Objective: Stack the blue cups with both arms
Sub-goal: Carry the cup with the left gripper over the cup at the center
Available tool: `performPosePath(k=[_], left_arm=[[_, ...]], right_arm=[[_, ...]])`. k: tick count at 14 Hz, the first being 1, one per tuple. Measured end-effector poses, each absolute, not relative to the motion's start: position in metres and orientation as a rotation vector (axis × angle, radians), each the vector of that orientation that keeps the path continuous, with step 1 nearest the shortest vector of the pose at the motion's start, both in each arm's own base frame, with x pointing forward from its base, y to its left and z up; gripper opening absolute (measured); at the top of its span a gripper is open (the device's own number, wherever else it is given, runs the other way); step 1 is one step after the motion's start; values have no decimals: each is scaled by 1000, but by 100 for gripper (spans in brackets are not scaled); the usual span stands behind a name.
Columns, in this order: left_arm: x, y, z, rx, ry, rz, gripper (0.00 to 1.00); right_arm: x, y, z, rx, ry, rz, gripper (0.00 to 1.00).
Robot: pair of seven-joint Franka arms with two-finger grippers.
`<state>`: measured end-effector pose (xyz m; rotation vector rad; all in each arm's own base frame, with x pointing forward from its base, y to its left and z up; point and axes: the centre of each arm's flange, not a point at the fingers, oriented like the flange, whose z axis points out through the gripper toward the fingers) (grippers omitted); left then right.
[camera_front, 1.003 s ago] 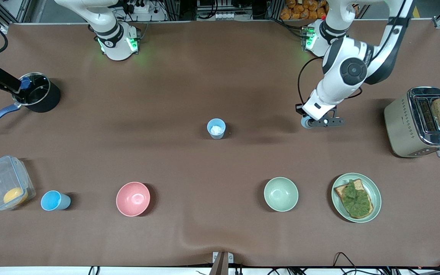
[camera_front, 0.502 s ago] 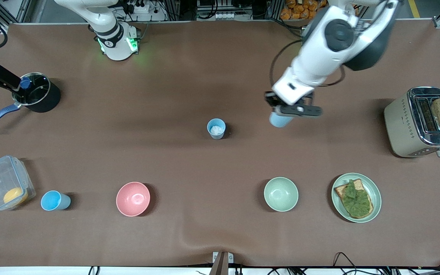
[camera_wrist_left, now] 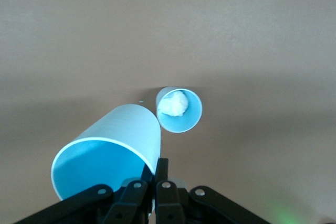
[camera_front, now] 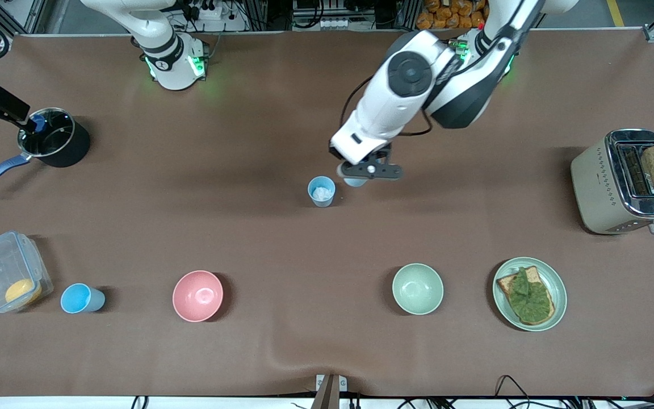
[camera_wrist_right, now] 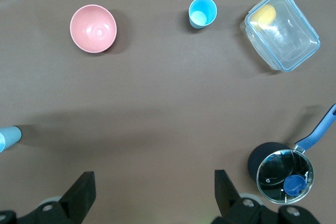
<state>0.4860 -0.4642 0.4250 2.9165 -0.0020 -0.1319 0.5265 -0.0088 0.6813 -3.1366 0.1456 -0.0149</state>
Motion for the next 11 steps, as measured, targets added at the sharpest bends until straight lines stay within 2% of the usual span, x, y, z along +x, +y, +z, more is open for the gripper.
performPosePath(k=[6, 11], left_arm=[[492, -518, 377, 2964, -70, -111, 3], [477, -544, 363, 2967, -106, -126, 3]], right_arm=[[525, -7, 680, -3127, 141, 4, 100], [524, -6, 679, -3127, 122, 29, 100]])
